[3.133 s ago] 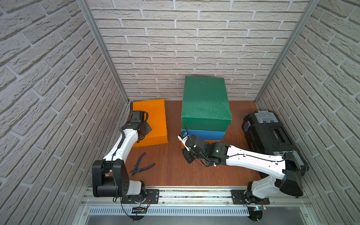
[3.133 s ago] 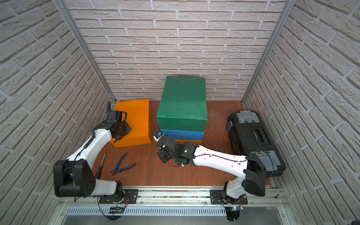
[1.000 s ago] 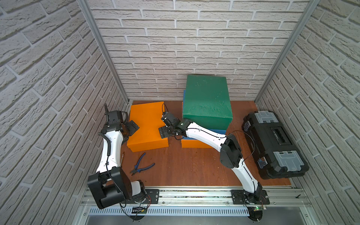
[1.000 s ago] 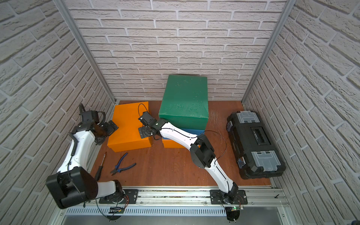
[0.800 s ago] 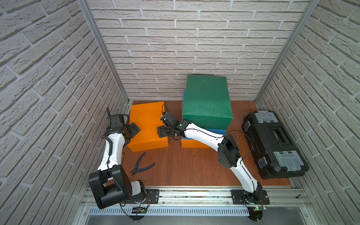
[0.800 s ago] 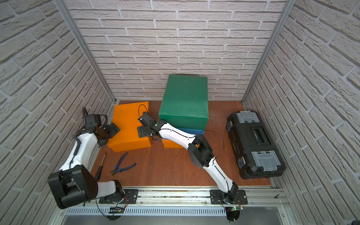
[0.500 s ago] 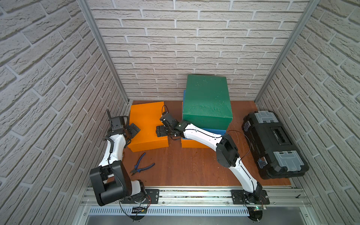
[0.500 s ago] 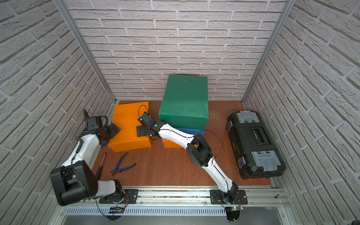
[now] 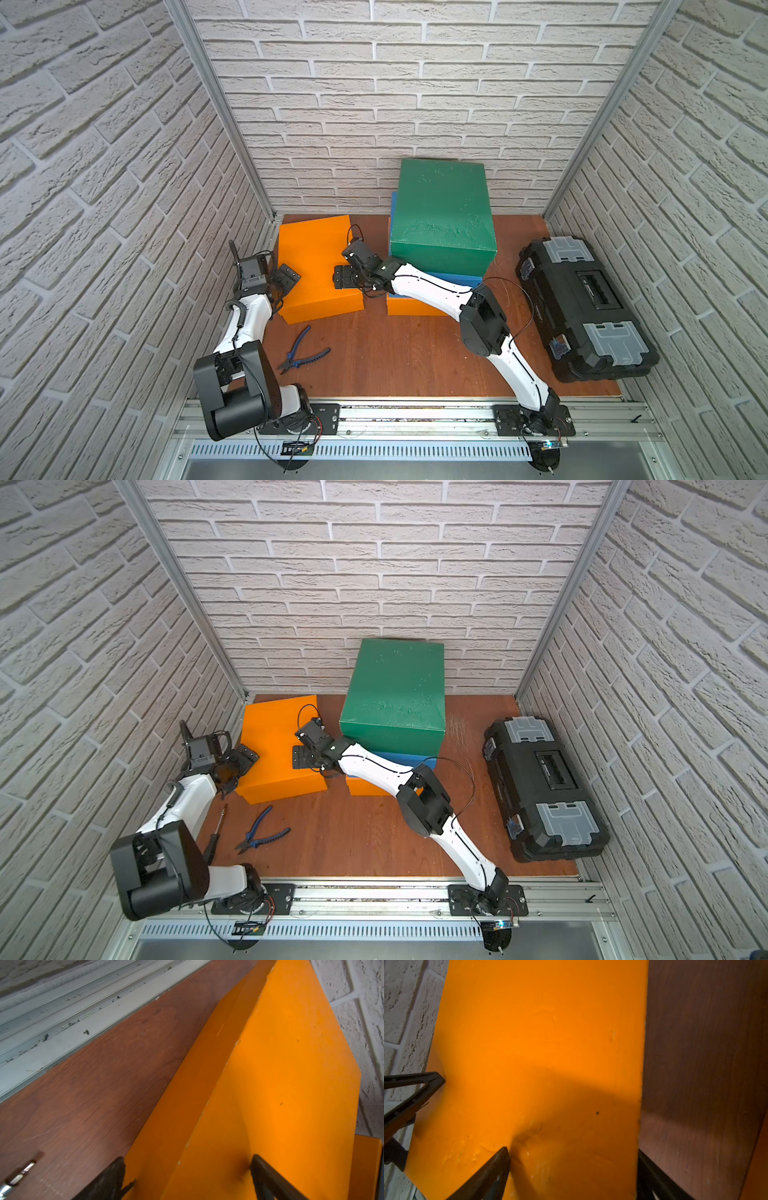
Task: Stack the shoeboxes
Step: Pick up the shoebox from the center of the board.
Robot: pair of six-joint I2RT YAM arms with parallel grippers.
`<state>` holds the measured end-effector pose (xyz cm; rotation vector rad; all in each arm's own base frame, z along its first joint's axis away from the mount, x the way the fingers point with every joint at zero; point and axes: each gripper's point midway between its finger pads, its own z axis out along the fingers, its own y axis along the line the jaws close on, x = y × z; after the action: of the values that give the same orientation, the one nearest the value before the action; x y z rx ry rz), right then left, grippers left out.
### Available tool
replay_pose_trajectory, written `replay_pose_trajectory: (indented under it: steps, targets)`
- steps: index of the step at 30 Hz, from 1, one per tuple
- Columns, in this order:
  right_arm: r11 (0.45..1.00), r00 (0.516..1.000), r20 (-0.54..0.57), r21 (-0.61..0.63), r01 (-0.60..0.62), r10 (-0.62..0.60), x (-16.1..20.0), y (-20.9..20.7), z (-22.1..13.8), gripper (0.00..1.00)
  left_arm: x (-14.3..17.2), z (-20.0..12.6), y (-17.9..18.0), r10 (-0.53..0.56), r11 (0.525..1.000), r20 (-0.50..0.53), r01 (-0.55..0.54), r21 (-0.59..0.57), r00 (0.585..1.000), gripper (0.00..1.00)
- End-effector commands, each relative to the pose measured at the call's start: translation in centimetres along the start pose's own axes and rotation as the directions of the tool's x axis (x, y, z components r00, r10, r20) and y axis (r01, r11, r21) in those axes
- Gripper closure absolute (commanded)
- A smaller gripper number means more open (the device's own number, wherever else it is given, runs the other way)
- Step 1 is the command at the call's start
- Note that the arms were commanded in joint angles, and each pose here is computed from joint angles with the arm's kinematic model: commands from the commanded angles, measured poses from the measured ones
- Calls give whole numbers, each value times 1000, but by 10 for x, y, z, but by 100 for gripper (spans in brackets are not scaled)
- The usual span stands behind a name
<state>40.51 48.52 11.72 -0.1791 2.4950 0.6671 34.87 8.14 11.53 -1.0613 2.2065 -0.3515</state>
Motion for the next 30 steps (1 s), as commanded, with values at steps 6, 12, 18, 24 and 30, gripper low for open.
replay_pose_trajectory:
  steps: [6, 12, 18, 24, 30]
  targets:
    - [981, 988, -135, -186, 54, -80, 47, 55, 13, 25, 25, -6, -31, -41, 988, -106, 55, 142, 994, 18]
    - [964, 974, -128, -217, 154, -185, 45, 83, -4, 26, 17, -23, -44, -30, 983, -79, 44, 180, 996, 21]
    - [941, 959, -141, -274, 200, -245, 48, 108, -14, 28, 7, -42, -61, -26, 973, -61, 39, 229, 998, 21]
    - [909, 949, -103, -333, 251, -299, 41, 129, -33, 29, -5, -61, -76, -19, 963, -25, 24, 269, 1000, 23]
    - [871, 932, -71, -385, 304, -357, 40, 143, -49, 31, -14, -85, -88, -33, 949, 16, 26, 315, 999, 23]
